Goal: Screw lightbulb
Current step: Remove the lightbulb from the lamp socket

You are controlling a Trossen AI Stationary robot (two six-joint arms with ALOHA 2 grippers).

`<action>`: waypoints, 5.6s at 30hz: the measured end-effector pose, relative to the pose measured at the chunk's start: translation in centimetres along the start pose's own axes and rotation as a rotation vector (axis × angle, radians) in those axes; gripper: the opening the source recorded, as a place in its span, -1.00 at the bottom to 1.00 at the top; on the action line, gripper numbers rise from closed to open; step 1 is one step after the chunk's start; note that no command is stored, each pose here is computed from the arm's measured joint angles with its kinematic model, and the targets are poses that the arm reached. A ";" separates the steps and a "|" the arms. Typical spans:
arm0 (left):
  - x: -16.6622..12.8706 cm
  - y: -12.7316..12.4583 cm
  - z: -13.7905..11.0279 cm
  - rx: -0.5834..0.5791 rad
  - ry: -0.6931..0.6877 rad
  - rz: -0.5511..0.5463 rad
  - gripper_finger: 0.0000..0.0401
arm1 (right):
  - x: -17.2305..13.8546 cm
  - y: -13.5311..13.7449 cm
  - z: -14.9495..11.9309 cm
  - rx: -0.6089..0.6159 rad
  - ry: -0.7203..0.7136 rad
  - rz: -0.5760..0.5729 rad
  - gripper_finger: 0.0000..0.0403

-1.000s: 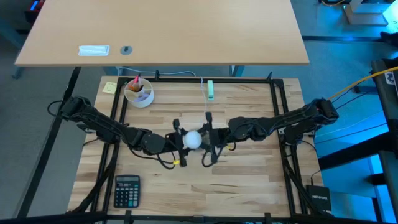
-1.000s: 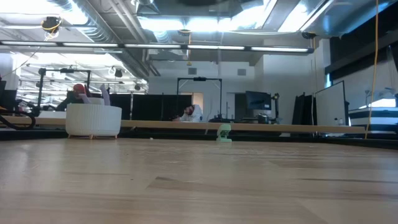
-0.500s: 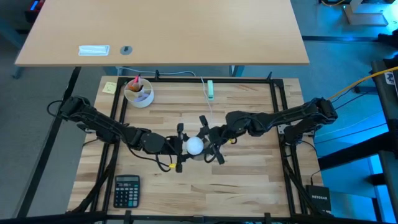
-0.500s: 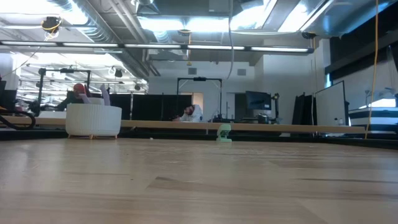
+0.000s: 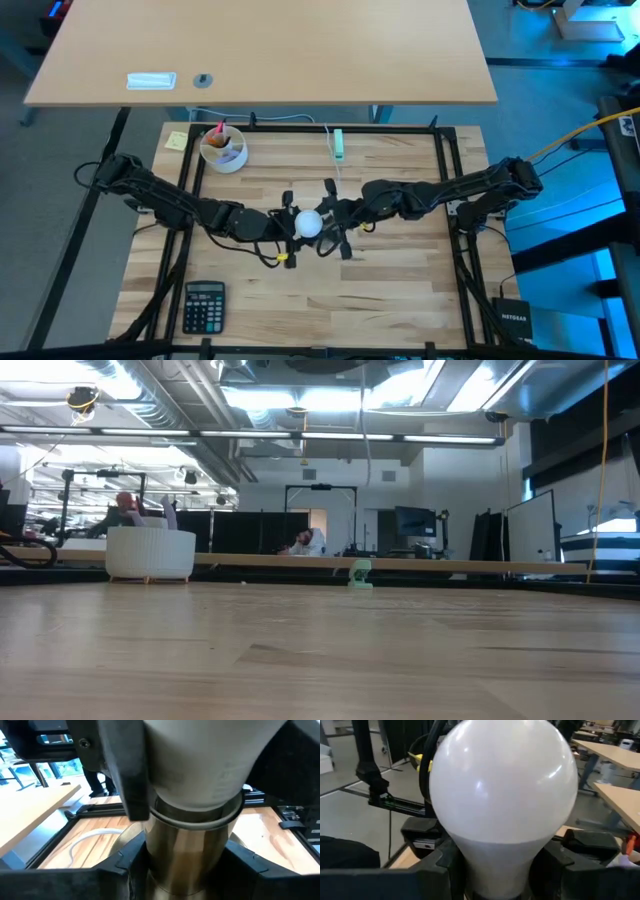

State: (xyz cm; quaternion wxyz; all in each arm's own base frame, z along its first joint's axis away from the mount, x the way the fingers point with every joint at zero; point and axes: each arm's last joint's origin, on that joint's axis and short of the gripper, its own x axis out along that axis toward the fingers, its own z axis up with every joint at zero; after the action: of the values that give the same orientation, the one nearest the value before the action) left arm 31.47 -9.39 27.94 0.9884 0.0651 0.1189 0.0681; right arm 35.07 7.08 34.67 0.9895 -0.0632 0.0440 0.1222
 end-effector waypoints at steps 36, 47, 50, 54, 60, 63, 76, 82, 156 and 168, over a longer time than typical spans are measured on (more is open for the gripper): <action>0.1 0.0 -0.1 -0.031 -0.014 0.055 -0.15 | -3.4 -0.4 1.5 -0.045 0.119 -0.123 0.80; 0.0 0.1 0.0 -0.037 -0.019 0.083 -0.15 | -6.5 -0.7 3.3 -0.053 0.179 -0.194 0.80; 0.0 0.2 0.1 -0.043 -0.021 0.122 -0.15 | -7.6 -0.8 3.1 -0.045 0.253 -0.230 0.80; -0.3 0.3 0.6 -0.065 -0.032 0.287 -0.15 | -8.4 -0.9 3.2 -0.041 0.280 -0.282 0.80; -0.9 0.4 0.9 -0.093 -0.046 0.533 -0.15 | -5.7 -0.9 2.6 -0.063 0.222 -0.259 0.80; -0.9 0.5 0.9 -0.136 -0.058 0.554 -0.15 | -3.2 -1.0 1.7 -0.090 0.186 -0.298 0.80; -0.9 0.5 0.7 -0.187 -0.054 0.555 -0.15 | 1.3 -1.1 0.2 -0.189 0.043 -0.460 0.79; -0.9 0.5 0.6 -0.180 -0.051 0.552 -0.15 | 1.3 -1.1 0.2 -0.189 0.038 -0.439 0.47; -0.4 1.0 0.7 -0.237 -0.057 0.444 -0.15 | 0.3 -1.7 -0.3 -0.098 0.107 -0.427 0.52; -0.6 0.5 0.7 -0.153 -0.040 0.423 -0.15 | 0.1 -1.4 0.2 -0.091 0.080 -0.335 -0.21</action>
State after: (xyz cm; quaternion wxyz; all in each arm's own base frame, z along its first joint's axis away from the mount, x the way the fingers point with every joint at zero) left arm 30.98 -9.12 28.86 0.9563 0.0146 0.0776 0.2815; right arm 35.57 5.74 34.98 0.9897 -0.1190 0.0665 -0.0449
